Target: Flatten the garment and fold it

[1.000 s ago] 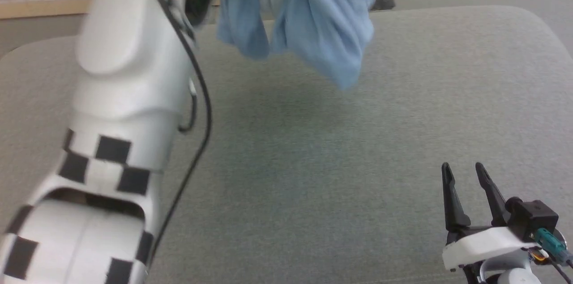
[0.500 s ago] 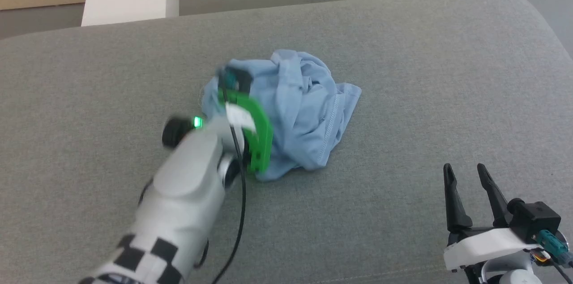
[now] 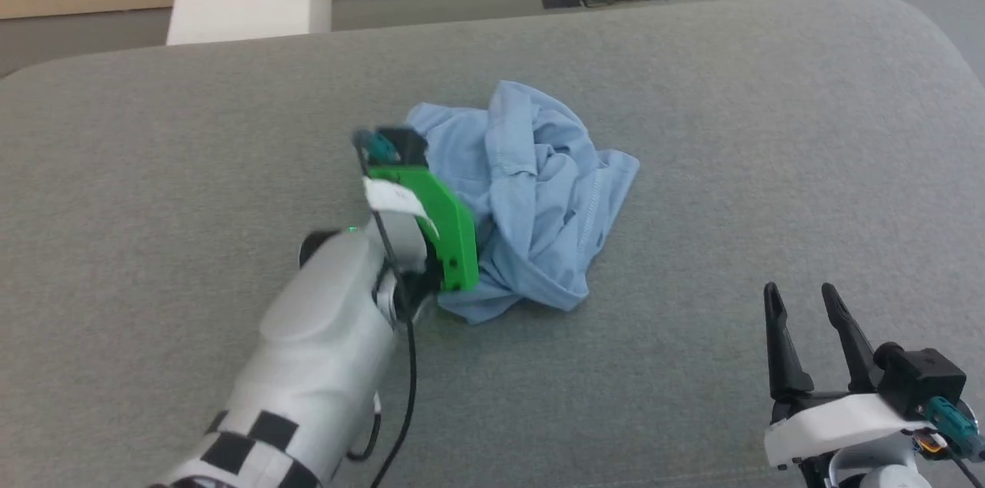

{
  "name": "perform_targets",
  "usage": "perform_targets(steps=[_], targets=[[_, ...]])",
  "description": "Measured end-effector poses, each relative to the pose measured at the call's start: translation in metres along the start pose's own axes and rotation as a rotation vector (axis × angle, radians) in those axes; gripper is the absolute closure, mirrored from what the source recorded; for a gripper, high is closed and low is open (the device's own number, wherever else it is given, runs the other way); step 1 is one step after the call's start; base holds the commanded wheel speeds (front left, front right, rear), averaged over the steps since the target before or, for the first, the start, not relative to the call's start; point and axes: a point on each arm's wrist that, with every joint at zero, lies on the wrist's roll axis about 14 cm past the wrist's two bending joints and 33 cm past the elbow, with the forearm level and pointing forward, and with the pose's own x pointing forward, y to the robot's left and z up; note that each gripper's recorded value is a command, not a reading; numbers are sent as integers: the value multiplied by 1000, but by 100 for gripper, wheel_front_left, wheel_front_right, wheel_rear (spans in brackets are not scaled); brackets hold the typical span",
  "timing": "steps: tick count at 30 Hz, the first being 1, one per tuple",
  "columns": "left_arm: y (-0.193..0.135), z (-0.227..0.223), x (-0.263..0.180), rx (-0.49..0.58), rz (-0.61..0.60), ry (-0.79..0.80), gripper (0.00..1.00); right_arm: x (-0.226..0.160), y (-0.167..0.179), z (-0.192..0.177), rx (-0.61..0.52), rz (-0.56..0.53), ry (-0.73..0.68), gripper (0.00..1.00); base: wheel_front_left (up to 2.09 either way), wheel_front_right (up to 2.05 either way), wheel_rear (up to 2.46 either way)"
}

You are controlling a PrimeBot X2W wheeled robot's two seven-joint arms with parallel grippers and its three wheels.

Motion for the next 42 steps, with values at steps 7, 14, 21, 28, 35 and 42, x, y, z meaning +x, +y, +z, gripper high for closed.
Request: perform_targets(steps=[7,14,21,28,35,42], targets=[[17,97,-51,-128,16,-421,0,2,16,2,11,48,-9,0,0,0,0],[74,151,-144,-69,179,-858,0,3,26,14,15,80,-46,0,0,0,0],[115,127,-205,77,372,-1004,0,5,30,24,12,92,-78,0,0,0,0],[123,72,-212,175,442,-924,0,4,23,34,3,74,-107,0,0,0,0],[119,31,-211,170,442,-866,0,-2,19,39,3,62,-122,0,0,0,0],[118,8,-214,98,453,-860,0,-8,16,33,3,55,-107,0,0,0,0]])
